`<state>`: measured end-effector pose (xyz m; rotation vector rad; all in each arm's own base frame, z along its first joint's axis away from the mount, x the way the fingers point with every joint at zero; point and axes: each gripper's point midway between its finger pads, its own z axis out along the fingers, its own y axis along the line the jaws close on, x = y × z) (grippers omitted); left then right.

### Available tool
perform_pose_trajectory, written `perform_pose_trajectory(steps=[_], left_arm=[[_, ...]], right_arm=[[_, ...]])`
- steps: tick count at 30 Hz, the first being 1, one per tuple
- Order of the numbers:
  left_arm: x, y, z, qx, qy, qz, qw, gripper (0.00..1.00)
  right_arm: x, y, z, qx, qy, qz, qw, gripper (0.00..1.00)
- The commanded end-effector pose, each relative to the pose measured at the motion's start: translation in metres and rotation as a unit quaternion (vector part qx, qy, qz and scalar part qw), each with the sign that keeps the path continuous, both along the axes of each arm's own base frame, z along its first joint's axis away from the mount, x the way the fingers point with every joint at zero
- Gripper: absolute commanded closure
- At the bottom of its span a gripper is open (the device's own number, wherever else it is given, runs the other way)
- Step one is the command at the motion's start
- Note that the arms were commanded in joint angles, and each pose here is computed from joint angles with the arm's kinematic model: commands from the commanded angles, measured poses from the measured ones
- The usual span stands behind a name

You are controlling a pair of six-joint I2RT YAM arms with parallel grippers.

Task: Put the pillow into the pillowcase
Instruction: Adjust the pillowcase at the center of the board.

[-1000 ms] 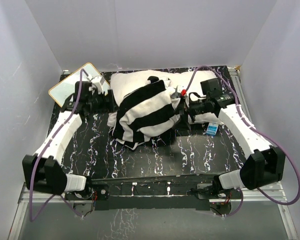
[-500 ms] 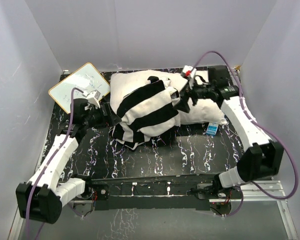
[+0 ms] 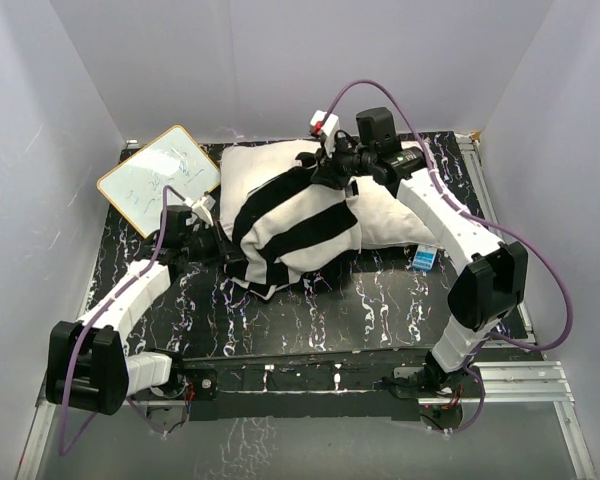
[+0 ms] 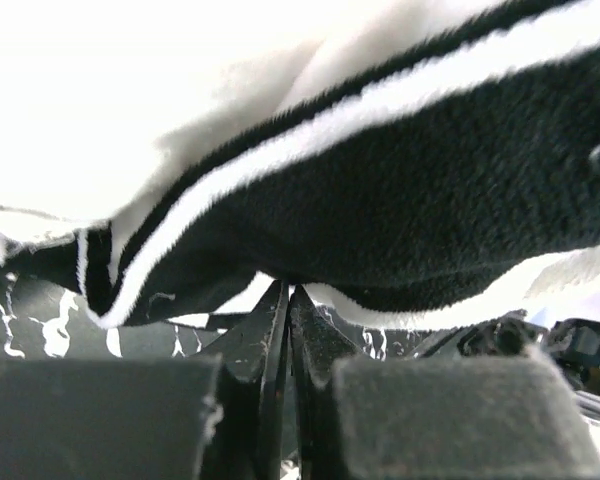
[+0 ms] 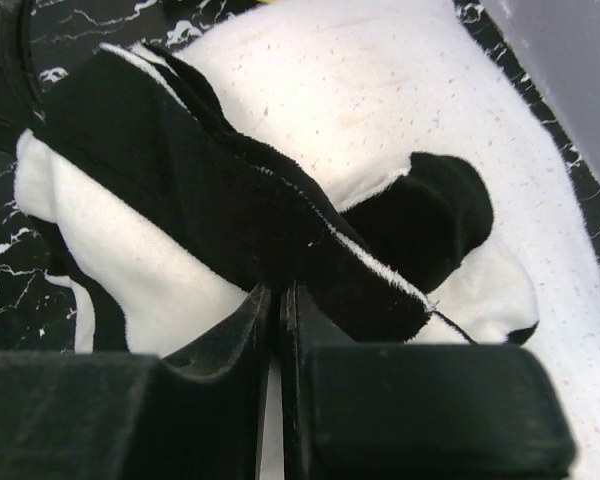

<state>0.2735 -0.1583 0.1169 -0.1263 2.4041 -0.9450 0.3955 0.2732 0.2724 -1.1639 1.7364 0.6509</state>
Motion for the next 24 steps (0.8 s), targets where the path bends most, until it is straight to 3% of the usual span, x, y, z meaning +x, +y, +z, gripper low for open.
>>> perform_pose_trajectory(steps=[1, 8, 13, 14, 17, 18, 20, 24], left_arm=[[0.024, 0.000, 0.037, 0.015, -0.065, -0.007, 0.998, 1.00], [0.052, 0.033, 0.133, 0.104, -0.201, 0.038, 0.973, 1.00], [0.035, 0.021, 0.184, 0.055, -0.285, 0.020, 0.957, 1.00], [0.029, 0.014, 0.189, 0.028, -0.296, 0.006, 0.955, 0.95], [0.010, -0.008, 0.184, -0.048, -0.286, -0.029, 0.957, 0.54], [0.004, -0.013, 0.176, -0.065, -0.273, -0.039, 0.959, 0.46], [-0.007, -0.028, 0.157, -0.077, -0.256, -0.057, 0.962, 0.38], [-0.028, -0.052, 0.114, -0.012, -0.242, -0.079, 0.967, 0.28]], right_arm=[[-0.002, 0.005, 0.095, 0.056, -0.100, 0.011, 0.993, 0.92], [-0.039, 0.007, 0.196, 0.114, -0.169, 0.067, 0.977, 0.92], [-0.094, 0.007, 0.214, 0.132, -0.176, 0.178, 0.959, 0.92], [-0.100, 0.007, 0.213, 0.135, -0.172, 0.188, 0.957, 0.92], [-0.091, 0.003, 0.210, 0.132, -0.167, 0.152, 0.965, 0.92], [-0.080, -0.001, 0.209, 0.128, -0.169, 0.122, 0.970, 0.92], [-0.058, -0.012, 0.207, 0.124, -0.169, 0.061, 0.976, 0.92], [-0.033, -0.035, 0.207, 0.135, -0.157, 0.002, 0.978, 0.92]])
